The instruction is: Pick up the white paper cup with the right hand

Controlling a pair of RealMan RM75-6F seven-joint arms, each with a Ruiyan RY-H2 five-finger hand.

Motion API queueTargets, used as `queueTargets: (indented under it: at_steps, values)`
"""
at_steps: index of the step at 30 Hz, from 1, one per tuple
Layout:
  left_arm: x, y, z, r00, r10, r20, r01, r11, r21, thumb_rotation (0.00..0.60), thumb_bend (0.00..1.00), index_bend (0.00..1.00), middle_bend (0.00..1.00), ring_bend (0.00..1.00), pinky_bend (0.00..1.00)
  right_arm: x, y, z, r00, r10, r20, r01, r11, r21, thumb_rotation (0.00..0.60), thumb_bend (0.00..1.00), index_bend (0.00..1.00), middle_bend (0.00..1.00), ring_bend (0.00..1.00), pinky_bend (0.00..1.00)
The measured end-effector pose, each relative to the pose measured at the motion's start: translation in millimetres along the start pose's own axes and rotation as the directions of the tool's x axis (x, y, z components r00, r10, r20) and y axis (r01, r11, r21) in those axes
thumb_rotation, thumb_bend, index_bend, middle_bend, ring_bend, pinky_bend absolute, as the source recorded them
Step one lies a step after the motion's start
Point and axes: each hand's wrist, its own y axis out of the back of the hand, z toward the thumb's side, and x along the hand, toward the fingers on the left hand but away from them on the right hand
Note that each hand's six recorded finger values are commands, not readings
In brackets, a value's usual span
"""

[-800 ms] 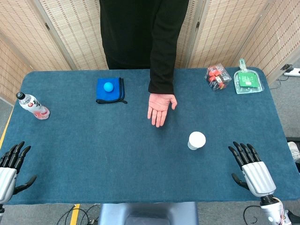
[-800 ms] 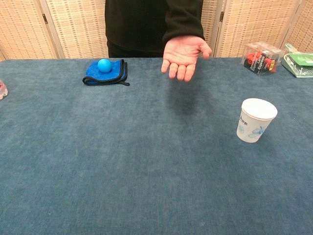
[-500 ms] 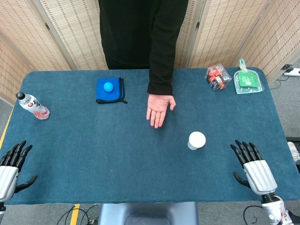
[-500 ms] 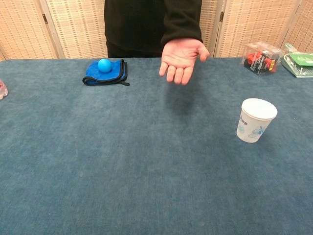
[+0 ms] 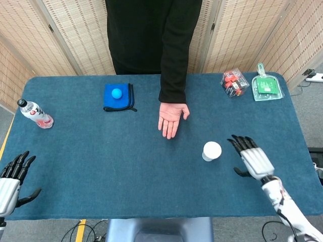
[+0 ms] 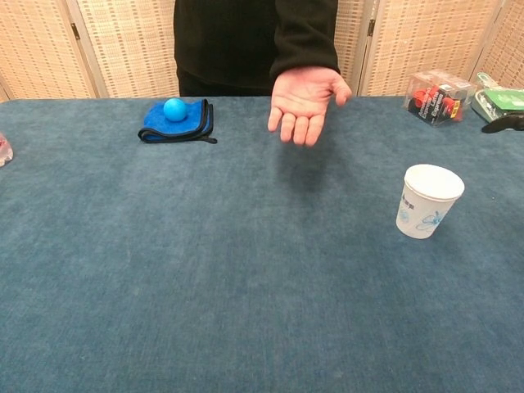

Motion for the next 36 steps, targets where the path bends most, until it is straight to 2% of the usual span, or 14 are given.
queueTargets:
  at_steps: [5, 14, 16, 17, 18, 20, 23, 26, 31, 36]
  values:
    - [-2.8, 3.8, -2.9, 1.0, 0.009, -0.005, -0.01, 1.0, -0.013, 0.6, 0.27, 0.08, 0.0, 0.0, 0.17, -42.5, 2.0, 28.3, 0.994, 0.095, -0.046, -0.096, 0.995, -0.022, 0.6, 0.21, 0.0, 0.02, 0.0, 0.0]
    - [-6.1, 8.3, -2.9, 1.0, 0.019, 0.007, -0.019, 0.999, -0.035, 0.6, 0.27, 0.08, 0.0, 0.0, 0.17, -72.9, -10.5, 60.4, 0.984, 0.155, -0.093, -0.156, 0.988, -0.011, 0.6, 0.21, 0.0, 0.03, 0.0, 0.0]
    - [-7.2, 10.0, -3.2, 1.0, 0.024, 0.008, -0.024, 0.999, -0.039, 0.6, 0.27, 0.08, 0.0, 0.0, 0.17, -77.0, -15.2, 64.7, 0.982, 0.165, -0.096, -0.166, 0.986, -0.003, 0.6, 0.23, 0.0, 0.07, 0.01, 0.02]
    - [-7.9, 10.2, -3.6, 1.0, 0.025, 0.008, -0.024, 0.999, -0.039, 0.6, 0.27, 0.08, 0.0, 0.0, 0.17, -78.6, -17.2, 66.7, 0.981, 0.166, -0.097, -0.166, 0.986, 0.004, 0.6, 0.25, 0.02, 0.12, 0.04, 0.07]
    - [-8.6, 10.5, -3.9, 1.0, 0.025, 0.008, -0.025, 0.999, -0.038, 0.6, 0.27, 0.08, 0.0, 0.0, 0.17, -79.0, -17.5, 66.9, 0.982, 0.161, -0.096, -0.161, 0.987, 0.008, 0.6, 0.27, 0.06, 0.17, 0.09, 0.15]
    - [-9.1, 10.7, -3.8, 1.0, 0.025, 0.009, -0.025, 0.999, -0.038, 0.6, 0.27, 0.08, 0.0, 0.0, 0.17, -79.5, -17.4, 66.4, 0.986, 0.142, -0.091, -0.141, 0.99, 0.018, 0.6, 0.33, 0.2, 0.31, 0.23, 0.33]
    - [-9.9, 11.1, -3.0, 1.0, 0.028, 0.011, -0.027, 0.999, -0.038, 0.6, 0.27, 0.08, 0.0, 0.0, 0.17, -80.0, -19.0, 64.8, 0.989, 0.122, -0.08, -0.119, 0.992, 0.034, 0.6, 0.4, 0.33, 0.39, 0.33, 0.44]
    - [-11.0, 10.7, -2.1, 1.0, 0.028, 0.014, -0.027, 0.999, -0.036, 0.6, 0.27, 0.08, 0.0, 0.0, 0.17, -81.1, -17.2, 65.4, 0.992, 0.095, -0.077, -0.092, 0.995, 0.037, 0.6, 0.44, 0.38, 0.43, 0.38, 0.49]
    - [-11.0, 10.5, -3.1, 1.0, 0.027, 0.009, -0.027, 0.999, -0.034, 0.6, 0.27, 0.08, 0.0, 0.0, 0.17, -75.9, -7.4, 70.5, 0.995, 0.05, -0.089, -0.048, 0.999, 0.024, 0.6, 0.43, 0.38, 0.43, 0.39, 0.5]
    - [-9.7, 9.7, -2.1, 1.0, 0.023, 0.013, -0.023, 0.999, -0.035, 0.6, 0.27, 0.08, 0.0, 0.0, 0.17, -63.9, 18.1, 84.0, 0.993, -0.013, -0.117, 0.013, 1.0, -0.001, 0.6, 0.42, 0.38, 0.43, 0.39, 0.5]
